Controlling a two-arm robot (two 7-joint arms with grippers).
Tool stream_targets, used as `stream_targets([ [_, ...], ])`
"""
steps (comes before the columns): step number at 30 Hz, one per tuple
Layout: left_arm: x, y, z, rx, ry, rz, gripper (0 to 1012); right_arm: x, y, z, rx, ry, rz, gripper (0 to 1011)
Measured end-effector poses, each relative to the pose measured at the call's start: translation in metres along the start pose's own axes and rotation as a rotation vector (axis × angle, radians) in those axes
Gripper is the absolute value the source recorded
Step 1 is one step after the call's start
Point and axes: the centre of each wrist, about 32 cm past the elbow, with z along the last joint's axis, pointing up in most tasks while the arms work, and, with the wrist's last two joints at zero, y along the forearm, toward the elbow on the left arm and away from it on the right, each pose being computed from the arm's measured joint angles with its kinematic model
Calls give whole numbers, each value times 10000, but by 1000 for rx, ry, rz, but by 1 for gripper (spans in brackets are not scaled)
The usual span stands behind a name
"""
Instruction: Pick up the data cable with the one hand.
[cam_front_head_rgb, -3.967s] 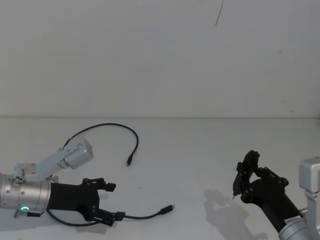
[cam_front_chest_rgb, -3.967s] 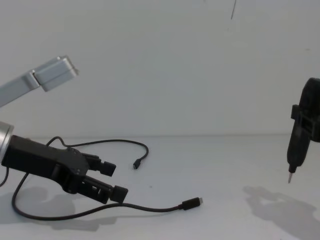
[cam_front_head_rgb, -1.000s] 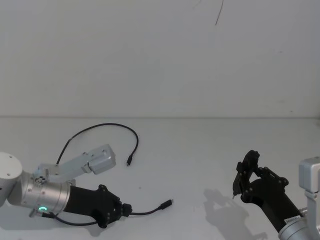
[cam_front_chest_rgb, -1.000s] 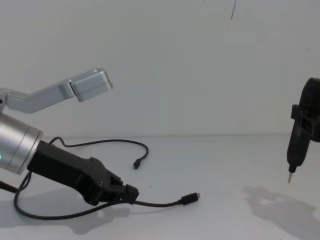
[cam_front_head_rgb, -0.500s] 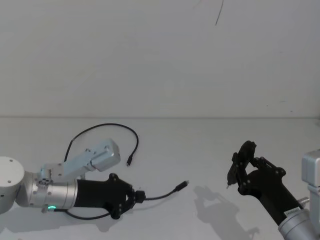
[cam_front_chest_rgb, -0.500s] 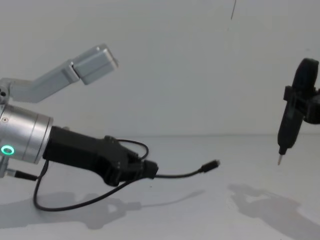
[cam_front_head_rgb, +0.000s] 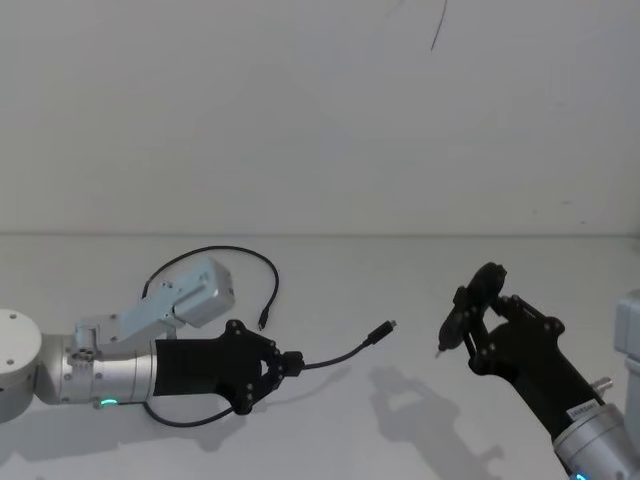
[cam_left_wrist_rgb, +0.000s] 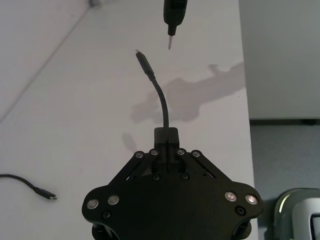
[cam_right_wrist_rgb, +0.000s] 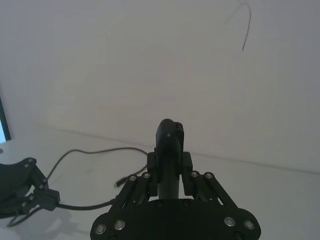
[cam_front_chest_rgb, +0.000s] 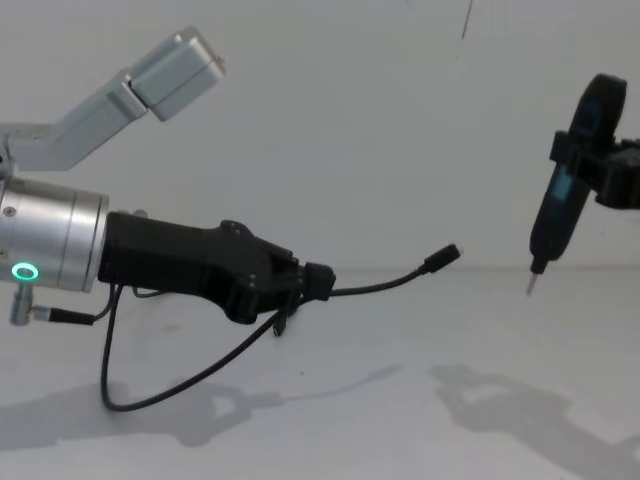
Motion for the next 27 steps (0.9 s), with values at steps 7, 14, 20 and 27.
stream_targets([
  [7, 2, 7, 16, -26, -15, 8, 34, -2, 48, 41, 66, -17, 3, 263],
  [14, 4, 10, 28, -44, -26, 12, 34, -1, 124, 108, 154, -52, 8, 263],
  [20, 4, 10, 32, -50, -29, 14, 34, -2, 182, 114, 190, -34, 7, 263],
  [27, 3, 10, 33, -55, -31, 15, 34, -7, 242, 101, 203, 26, 8, 263],
])
